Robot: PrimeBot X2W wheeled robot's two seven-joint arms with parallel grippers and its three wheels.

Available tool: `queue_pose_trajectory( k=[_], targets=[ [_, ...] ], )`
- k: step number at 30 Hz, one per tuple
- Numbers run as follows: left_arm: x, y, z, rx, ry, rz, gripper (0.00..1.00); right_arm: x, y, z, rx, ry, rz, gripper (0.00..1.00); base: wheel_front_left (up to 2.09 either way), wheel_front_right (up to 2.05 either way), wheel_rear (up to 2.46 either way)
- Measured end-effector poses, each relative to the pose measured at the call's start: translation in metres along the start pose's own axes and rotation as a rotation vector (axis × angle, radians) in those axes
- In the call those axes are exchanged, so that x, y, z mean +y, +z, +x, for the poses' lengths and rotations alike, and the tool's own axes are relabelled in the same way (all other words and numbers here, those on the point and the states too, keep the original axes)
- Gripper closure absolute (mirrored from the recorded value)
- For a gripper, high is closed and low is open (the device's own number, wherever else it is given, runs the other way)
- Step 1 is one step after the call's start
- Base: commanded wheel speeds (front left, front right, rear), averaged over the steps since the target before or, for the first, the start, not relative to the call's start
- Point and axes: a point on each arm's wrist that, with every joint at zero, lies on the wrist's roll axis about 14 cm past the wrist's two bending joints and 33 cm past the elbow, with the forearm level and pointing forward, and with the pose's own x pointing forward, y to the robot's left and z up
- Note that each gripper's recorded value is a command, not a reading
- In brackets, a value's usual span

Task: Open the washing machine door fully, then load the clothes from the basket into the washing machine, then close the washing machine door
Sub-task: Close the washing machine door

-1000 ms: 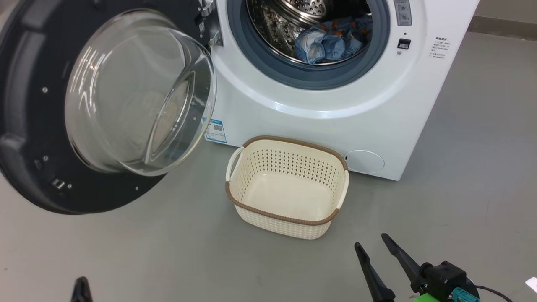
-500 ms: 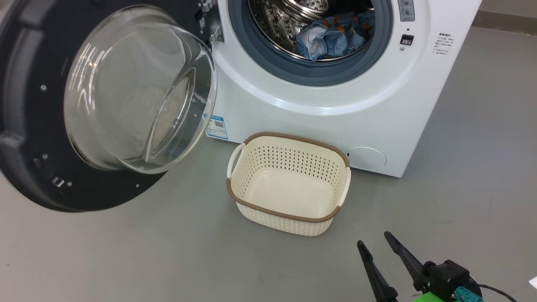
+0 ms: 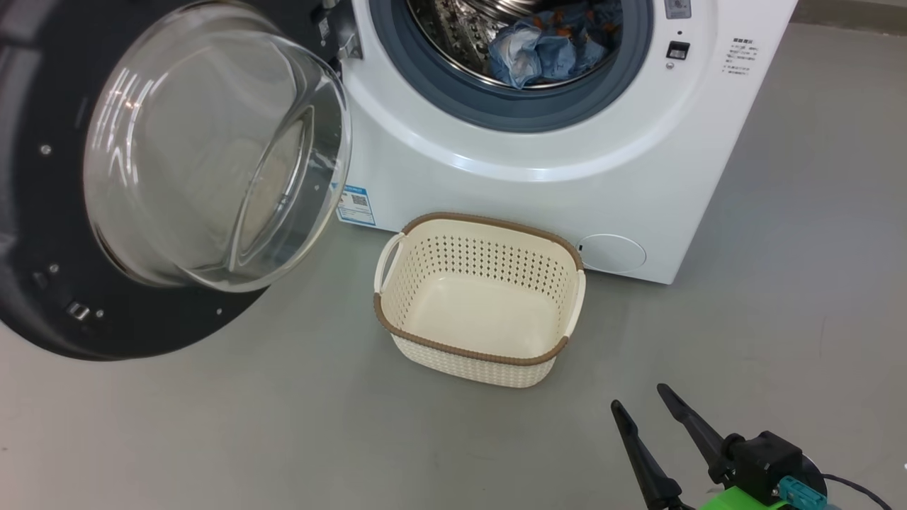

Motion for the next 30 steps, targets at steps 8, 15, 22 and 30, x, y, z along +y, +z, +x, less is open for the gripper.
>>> queue_pose_trajectory(
  k=[8,15,22,30],
  targets=[
    [-0.007,-0.018,0.033,0.108,0.024,-0.142,1.0,-0.011,-0.001,-0.002,0.017,-0.016,-0.01,0.0,0.0,0.0,0.0],
    [-0.003,-0.039,0.05,0.163,0.078,-0.222,1.0,-0.023,-0.004,-0.005,0.033,-0.04,-0.015,0.0,0.0,0.0,0.0],
    [-0.008,-0.075,0.06,0.245,0.097,-0.272,1.0,-0.036,-0.009,-0.006,0.051,-0.067,-0.012,0.0,0.0,0.0,0.0],
    [-0.007,-0.111,0.063,0.303,0.118,-0.29,1.0,-0.05,-0.015,-0.002,0.07,-0.081,-0.022,0.0,0.0,0.0,0.0]
  ],
)
